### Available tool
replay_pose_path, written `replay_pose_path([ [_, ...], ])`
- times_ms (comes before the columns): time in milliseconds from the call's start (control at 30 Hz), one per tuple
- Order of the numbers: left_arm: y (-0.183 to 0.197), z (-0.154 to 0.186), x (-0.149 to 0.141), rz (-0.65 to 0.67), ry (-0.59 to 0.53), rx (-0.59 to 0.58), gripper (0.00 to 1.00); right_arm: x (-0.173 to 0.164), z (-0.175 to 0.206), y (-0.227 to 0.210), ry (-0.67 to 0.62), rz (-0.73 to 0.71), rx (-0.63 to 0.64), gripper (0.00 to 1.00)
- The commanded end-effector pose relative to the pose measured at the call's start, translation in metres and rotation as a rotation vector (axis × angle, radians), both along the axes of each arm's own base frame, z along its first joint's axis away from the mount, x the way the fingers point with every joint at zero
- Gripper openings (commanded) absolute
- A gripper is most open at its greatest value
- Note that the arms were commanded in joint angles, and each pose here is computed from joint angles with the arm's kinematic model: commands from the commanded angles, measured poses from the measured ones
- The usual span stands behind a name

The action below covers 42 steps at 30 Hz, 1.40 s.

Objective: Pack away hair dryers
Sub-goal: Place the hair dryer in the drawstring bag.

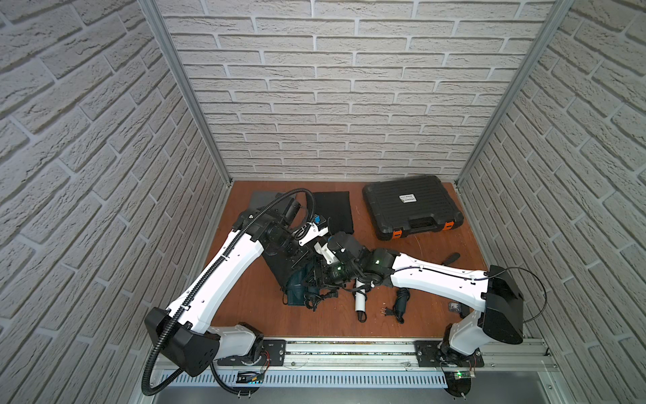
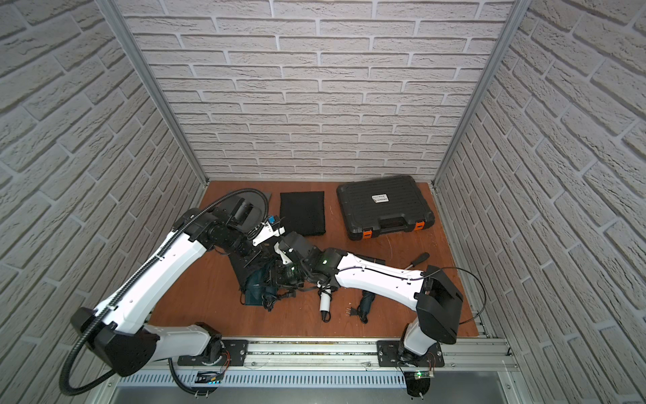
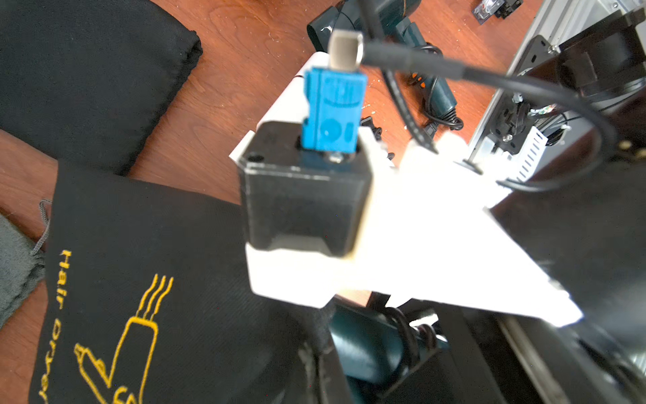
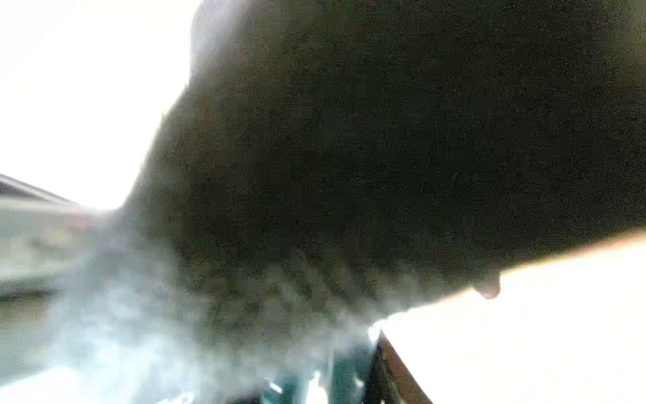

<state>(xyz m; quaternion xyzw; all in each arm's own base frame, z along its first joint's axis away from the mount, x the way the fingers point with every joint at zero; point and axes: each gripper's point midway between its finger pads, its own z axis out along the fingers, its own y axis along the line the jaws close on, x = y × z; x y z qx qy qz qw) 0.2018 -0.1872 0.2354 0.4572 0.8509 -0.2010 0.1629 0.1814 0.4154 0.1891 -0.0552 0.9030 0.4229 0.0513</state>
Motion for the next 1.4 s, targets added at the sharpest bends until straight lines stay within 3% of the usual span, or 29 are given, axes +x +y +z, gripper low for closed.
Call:
replay_pose_path([
  [0, -0.004, 0.015, -0.009, -0.045, -0.005, -0.044, 0.0, 0.002, 0.026, 0.007, -0.088, 0.036, 0.069, 0.03],
  [267, -0.006, 0.036, -0.032, -0.114, 0.033, -0.142, 0.0, -0.001, 0.001, -0.023, -0.14, 0.069, -0.11, 0.03],
  [500, -0.007, 0.03, -0.034, -0.115, 0.068, -0.15, 0.0, -0.003, 0.028, -0.011, -0.158, 0.092, -0.013, 0.03],
  [767, -0.007, 0.026, -0.04, -0.112, 0.087, -0.157, 0.0, 0.015, 0.019, -0.018, -0.085, -0.019, -0.025, 0.04],
  [1033, -0.006, 0.008, -0.036, -0.012, 0.149, -0.177, 0.0, 0.028, 0.024, -0.011, -0.06, -0.064, 0.023, 0.03],
  [1367, -0.012, 0.022, -0.036, 0.007, 0.179, -0.262, 0.0, 0.047, 0.026, -0.002, -0.062, -0.134, 0.025, 0.03],
])
